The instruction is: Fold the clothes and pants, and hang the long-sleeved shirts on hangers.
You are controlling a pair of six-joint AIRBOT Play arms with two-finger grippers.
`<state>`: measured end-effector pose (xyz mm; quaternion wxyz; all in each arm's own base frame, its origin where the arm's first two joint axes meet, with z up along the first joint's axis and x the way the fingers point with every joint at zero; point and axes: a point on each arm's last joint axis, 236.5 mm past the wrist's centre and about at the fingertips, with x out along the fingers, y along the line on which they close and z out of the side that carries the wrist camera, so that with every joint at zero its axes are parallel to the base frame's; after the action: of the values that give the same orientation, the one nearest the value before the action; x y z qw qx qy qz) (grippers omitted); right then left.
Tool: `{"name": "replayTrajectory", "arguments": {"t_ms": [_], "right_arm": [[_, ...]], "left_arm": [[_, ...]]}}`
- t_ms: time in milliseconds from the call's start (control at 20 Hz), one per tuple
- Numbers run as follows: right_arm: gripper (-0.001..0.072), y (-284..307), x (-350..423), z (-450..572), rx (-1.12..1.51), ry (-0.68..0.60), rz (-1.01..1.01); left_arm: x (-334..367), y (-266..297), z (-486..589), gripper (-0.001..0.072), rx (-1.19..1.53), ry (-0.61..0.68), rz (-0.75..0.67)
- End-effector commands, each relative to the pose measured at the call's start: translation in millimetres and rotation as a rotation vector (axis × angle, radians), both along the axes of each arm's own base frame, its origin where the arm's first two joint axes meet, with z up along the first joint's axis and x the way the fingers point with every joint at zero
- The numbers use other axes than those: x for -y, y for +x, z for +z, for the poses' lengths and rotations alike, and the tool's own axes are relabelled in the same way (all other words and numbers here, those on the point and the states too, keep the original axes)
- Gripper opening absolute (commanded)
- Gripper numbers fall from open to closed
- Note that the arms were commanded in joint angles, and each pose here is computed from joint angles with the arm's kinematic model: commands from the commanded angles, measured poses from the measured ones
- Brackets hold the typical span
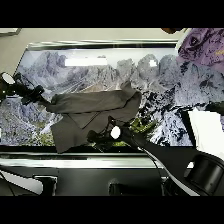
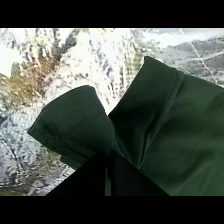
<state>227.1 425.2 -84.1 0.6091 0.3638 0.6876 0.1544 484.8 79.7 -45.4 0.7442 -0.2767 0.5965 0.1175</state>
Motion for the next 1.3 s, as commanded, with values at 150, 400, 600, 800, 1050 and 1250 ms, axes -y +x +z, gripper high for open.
{"name": "replayTrajectory", "arguments": {"t_ms": [150,400,600,800,1050,1250], "right_arm": [[0.0463,29,-2,-16,0.051,-0.002,-0.107],[0.0034,50,-10,0,0.139,0.023,-0.078],[0.0033,114,37,72,0.328,0.037,-0.094],[0.0033,167,141,235,0.687,0.004,-0.123],[0.0033,97,277,486,1.239,-0.073,-0.303],[0.0033,-12,354,592,1.564,-0.225,-0.466]], "left_arm": [[0,0,0,0.0017,0.001,0.0,0.0],[0,0,1,0.0016,0.002,0.001,0.0],[-11,-1,25,0.0016,0.038,-0.004,0.025],[-34,-2,118,0.0015,0.202,0.011,0.048],[-53,-57,286,0.0015,0.513,0.149,0.102],[-34,-132,404,0.0016,0.788,0.291,0.136]]}}
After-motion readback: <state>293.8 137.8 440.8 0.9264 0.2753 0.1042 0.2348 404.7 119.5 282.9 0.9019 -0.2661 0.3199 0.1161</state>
